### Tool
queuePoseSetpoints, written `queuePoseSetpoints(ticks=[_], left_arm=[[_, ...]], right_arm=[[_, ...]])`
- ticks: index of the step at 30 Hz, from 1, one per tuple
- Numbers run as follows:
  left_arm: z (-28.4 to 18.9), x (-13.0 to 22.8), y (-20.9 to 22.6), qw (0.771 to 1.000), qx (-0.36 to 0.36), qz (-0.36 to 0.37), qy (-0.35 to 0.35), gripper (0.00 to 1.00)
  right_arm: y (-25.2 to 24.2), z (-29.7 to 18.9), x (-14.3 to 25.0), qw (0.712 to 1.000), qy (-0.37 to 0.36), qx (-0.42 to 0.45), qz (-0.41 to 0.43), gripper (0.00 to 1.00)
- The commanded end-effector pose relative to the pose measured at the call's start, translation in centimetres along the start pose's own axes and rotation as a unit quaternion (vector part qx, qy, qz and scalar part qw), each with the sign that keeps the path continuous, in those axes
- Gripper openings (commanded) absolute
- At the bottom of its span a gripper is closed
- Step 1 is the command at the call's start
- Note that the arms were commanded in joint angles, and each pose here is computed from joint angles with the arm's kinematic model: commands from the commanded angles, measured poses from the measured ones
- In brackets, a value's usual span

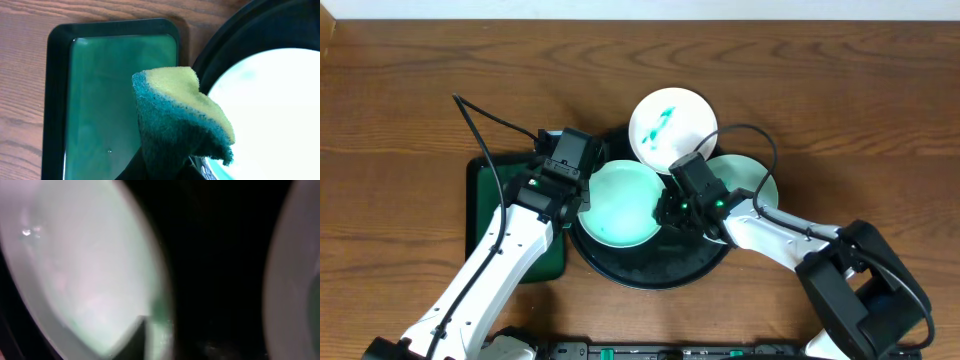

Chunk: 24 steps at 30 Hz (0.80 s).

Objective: Clean dirty plates on tray and stack at the side

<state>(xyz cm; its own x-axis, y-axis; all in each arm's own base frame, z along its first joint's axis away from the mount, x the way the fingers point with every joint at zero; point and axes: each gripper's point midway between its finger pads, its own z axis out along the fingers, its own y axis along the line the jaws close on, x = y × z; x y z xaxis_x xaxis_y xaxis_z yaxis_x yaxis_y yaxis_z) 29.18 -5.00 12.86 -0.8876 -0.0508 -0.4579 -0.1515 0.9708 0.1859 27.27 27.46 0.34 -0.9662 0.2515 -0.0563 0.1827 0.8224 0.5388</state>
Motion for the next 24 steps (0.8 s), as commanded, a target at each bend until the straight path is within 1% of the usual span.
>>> queuePoseSetpoints(ticks=[1,8,12,16,21,24], left_arm=[[-0.5,-0.7,0.1,1.000,0.002,-0.006,-0.008,0.07],[-0.5,-0.3,-0.1,1.000,0.007,-0.004,0.000,0.07],[-0.5,-0.3,-0.1,1.000,0.008,-0.003,0.001,0.07],[-0.5,0.0,-0.6,1.000,0.022,-0.003,0.008,0.07],[-0.6,0.2,-1.0,0.999,0.034,-0.003,0.014,0.07],[-0.6,0.7,-1.8,0.998,0.059,-0.002,0.028,0.07]], right_arm=[[-0.8,1.0,1.8,0.999,0.029,0.011,0.007,0.01],[-1.6,0.9,2.2,0.999,0.035,0.027,0.011,0.01],[-2.2,0.6,2.4,0.998,0.039,0.042,-0.006,0.01],[-2.8,-0.9,2.1,0.996,0.022,0.066,-0.052,0.01],[-2.7,-4.5,0.9,0.987,-0.020,0.098,-0.122,0.01],[-2.0,-6.5,0.4,0.980,-0.039,0.101,-0.166,0.01]])
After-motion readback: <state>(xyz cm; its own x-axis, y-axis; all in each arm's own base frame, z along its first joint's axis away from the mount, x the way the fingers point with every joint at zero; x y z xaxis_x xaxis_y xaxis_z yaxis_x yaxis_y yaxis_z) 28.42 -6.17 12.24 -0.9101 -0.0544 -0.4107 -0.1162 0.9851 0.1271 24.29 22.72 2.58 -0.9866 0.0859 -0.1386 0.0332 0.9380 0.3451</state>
